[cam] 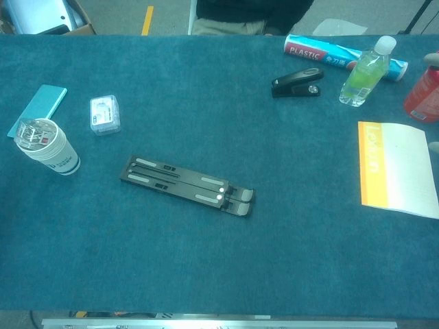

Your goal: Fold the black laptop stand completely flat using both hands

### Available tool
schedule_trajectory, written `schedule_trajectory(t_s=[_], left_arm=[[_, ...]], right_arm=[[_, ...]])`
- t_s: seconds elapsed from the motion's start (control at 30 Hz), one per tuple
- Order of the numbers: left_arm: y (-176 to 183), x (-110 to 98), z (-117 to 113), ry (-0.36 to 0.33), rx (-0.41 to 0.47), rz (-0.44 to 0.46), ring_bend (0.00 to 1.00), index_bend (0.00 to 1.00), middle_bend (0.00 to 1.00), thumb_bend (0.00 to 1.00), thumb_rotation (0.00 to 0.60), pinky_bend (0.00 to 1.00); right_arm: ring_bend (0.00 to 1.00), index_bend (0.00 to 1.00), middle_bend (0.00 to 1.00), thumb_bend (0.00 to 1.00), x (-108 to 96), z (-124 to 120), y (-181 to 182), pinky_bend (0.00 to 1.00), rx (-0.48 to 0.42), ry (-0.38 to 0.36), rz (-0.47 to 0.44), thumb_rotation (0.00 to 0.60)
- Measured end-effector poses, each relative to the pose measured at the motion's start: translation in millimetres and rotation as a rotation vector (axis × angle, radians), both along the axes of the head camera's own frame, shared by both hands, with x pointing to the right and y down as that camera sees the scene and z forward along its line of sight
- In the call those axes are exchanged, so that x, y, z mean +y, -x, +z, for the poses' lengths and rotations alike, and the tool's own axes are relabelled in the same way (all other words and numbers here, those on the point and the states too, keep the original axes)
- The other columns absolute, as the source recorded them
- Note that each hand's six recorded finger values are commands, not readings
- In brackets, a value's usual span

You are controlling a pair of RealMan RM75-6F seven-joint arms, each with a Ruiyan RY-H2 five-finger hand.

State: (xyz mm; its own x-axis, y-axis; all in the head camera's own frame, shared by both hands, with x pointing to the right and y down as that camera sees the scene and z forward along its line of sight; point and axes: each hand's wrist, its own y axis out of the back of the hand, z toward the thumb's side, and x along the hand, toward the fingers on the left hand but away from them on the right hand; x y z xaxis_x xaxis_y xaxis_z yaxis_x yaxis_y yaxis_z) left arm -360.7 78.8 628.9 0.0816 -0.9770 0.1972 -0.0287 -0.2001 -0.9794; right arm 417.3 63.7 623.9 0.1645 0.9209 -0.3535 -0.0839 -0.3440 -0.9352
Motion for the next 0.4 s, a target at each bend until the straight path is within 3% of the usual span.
schedule_trajectory(t_s=[0.4], left_arm=[[12.1,9.4,-7.5,0.0,-0.006,-0.052,0.0,0.0,0.0,0.25,0.6,0.0]], right_arm=[[0.0,0.0,0.14,0.14,4.0,-2.9,1.3,0.0,-0.015,-0.001,-0.011,0.6]])
